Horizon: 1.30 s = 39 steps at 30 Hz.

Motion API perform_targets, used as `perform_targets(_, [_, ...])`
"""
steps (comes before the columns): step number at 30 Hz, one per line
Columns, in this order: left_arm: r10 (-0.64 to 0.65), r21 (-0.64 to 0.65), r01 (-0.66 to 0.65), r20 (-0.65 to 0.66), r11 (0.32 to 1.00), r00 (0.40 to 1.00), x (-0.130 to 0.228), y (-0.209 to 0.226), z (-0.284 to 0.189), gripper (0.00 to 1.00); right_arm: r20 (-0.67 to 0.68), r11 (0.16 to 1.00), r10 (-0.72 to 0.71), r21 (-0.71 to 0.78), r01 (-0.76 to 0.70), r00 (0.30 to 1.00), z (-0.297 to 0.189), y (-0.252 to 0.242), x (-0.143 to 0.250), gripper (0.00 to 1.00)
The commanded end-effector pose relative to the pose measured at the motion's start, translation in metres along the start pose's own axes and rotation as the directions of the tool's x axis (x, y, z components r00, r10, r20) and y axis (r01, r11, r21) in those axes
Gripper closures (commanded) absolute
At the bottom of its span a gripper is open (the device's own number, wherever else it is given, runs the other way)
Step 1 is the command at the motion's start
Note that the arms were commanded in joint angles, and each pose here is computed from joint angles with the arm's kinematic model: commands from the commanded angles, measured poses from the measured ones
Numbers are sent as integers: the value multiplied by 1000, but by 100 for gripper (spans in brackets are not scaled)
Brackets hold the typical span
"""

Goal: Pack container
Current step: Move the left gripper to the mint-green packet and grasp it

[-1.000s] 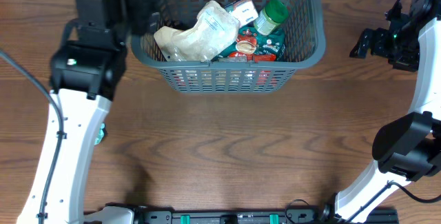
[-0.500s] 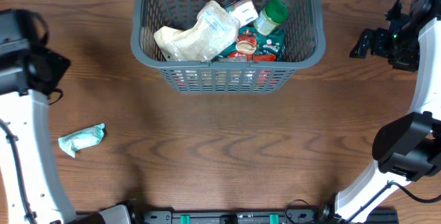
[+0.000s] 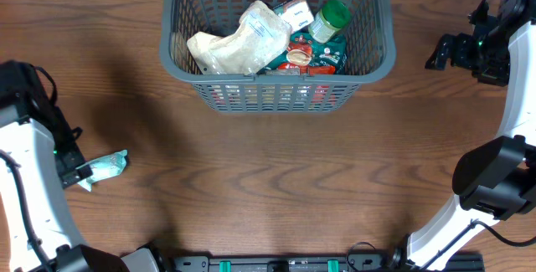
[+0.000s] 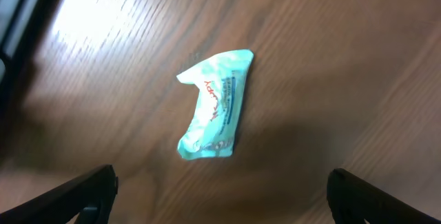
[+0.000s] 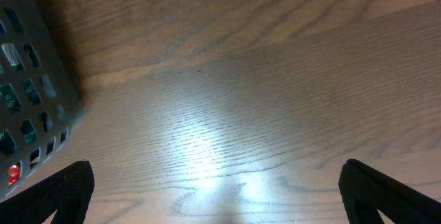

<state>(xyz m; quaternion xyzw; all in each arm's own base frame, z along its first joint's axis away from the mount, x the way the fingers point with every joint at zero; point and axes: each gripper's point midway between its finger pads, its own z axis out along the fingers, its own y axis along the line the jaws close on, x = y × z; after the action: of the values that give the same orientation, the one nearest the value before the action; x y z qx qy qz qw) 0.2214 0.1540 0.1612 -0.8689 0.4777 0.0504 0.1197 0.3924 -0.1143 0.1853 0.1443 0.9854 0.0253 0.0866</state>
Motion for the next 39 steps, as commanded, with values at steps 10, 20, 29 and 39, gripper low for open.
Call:
perform_targets(10, [-133,28,133,-4,991,991,12,4,61,1,-4,1000,-13,-8,13,1000,-1,1,2,1])
perform_targets(20, [-124,-9,124,8,992,992,19,12,100,1,-11,1000,-13,-8,13,1000,-1,1,3,1])
perform_targets(29, [-95,-127,98,30,987,995,26,23,134,1,-27,1000,-19,-8,19,999,-1,1,7,1])
perform_targets(39, [-101,-152,105,36,983,994,27,20,158,0,-40,1000,-18,-9,18,999,-1,1,10,1])
